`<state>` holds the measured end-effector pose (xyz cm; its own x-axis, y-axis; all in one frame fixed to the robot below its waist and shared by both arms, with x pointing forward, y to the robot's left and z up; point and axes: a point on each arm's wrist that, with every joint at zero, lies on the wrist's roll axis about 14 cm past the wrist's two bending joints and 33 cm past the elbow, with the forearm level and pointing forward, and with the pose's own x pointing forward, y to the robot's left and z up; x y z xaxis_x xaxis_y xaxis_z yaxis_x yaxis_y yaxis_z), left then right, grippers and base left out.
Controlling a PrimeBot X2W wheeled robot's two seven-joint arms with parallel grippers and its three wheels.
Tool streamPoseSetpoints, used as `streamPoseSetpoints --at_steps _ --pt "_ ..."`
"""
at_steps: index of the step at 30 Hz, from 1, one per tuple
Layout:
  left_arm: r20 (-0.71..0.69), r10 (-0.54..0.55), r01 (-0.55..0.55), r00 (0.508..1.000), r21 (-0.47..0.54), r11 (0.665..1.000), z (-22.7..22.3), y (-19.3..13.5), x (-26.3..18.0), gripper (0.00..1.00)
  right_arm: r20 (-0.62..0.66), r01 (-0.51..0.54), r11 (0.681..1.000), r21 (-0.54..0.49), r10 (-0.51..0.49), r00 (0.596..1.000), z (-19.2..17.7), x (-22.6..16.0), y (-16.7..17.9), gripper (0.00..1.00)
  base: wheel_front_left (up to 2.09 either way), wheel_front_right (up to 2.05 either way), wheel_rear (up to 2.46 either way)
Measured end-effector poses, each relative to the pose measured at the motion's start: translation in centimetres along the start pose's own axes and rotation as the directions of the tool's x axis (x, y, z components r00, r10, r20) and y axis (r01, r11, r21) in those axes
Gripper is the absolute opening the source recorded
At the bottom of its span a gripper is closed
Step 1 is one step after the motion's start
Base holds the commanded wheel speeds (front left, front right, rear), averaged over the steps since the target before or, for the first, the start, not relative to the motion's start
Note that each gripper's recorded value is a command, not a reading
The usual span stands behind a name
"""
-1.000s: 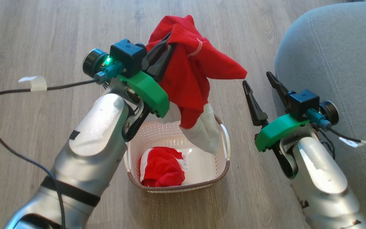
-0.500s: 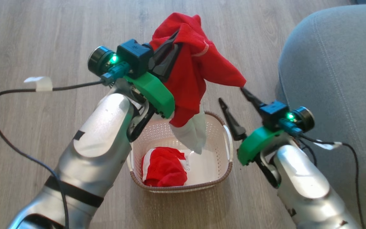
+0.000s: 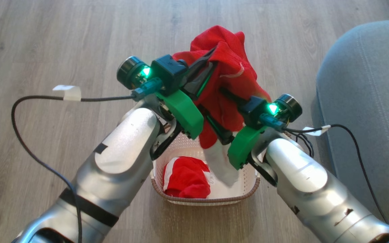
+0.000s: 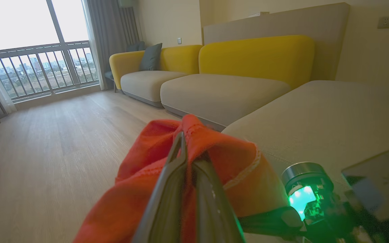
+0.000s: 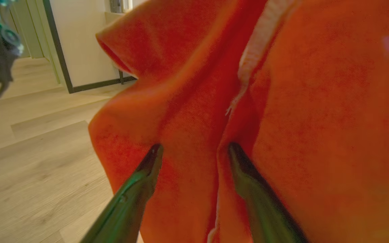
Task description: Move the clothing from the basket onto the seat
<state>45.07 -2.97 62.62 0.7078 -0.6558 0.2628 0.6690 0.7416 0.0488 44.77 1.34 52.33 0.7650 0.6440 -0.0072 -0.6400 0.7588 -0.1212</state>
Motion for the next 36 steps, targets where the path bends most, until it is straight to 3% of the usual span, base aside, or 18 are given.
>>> streamPoseSetpoints --at_steps 6,14,15,16,17,18,19,20,21,35,36 --pt "0.005 -0.019 0.019 1.0 -0.007 1.0 0.6 -0.8 -0.7 0.0 -0.023 -0.053 0.998 -0.021 0.052 0.998 -0.2 0.8 1.4 1.0 0.0 0.0 0.0" --pt "0.008 -0.04 0.04 0.999 -0.021 0.999 0.8 -1.9 -1.0 0.0 -0.022 -0.039 0.999 -0.029 0.039 0.999 0.4 1.5 0.6 1.0 0.0 0.0 0.0" --pt "0.006 -0.046 0.046 0.999 -0.023 0.999 0.7 -2.1 -1.0 0.0 -0.024 -0.033 0.999 -0.026 0.033 0.999 0.3 1.6 0.4 0.95 0.0 0.0 0.0" --pt "0.005 -0.049 0.049 0.999 -0.027 0.998 0.7 -2.2 -1.0 0.0 -0.027 -0.025 0.999 -0.021 0.024 0.999 0.2 1.6 0.2 0.8 0.0 0.0 0.0" --pt "0.004 -0.052 0.052 0.999 -0.03 0.998 0.6 -2.3 -1.0 0.0 -0.03 -0.019 1.0 -0.018 0.018 0.999 0.1 1.6 -0.1 0.8 0.0 0.0 0.0" --pt "0.002 -0.056 0.056 0.998 -0.03 0.998 0.5 -2.4 -1.0 0.0 -0.031 -0.011 1.0 -0.014 0.011 0.999 0.1 1.6 -0.3 0.49 0.0 0.0 0.0" --pt "-0.001 -0.059 0.059 0.998 -0.031 0.998 0.4 -2.5 -1.0 0.0 -0.03 -0.006 1.0 -0.014 0.006 1.0 0.2 1.7 -0.6 0.4 0.0 0.0 0.0" --pt "-0.003 -0.059 0.059 0.998 -0.033 0.998 0.3 -2.5 -1.0 0.0 -0.028 -0.003 1.0 -0.014 0.003 1.0 0.3 1.9 -0.7 0.13 0.0 0.0 0.0" --pt "-0.004 -0.058 0.057 0.998 -0.037 0.998 0.2 -2.6 -1.0 0.0 -0.024 0.001 1.0 -0.012 -0.002 1.0 0.4 1.9 -0.9 0.0 0.0 0.0 0.0" --pt "-0.012 -0.044 0.043 0.999 -0.047 0.998 -0.6 -2.0 -0.4 0.02 0.007 0.094 0.995 0.011 -0.095 0.995 0.9 1.3 -3.9 0.0 0.0 0.0 0.0" --pt "-0.012 -0.044 0.043 0.999 -0.048 0.998 -0.7 -2.0 -0.3 0.42 0.013 0.101 0.995 0.007 -0.101 0.995 1.0 1.3 -4.2 0.0 0.0 0.0 0.0"
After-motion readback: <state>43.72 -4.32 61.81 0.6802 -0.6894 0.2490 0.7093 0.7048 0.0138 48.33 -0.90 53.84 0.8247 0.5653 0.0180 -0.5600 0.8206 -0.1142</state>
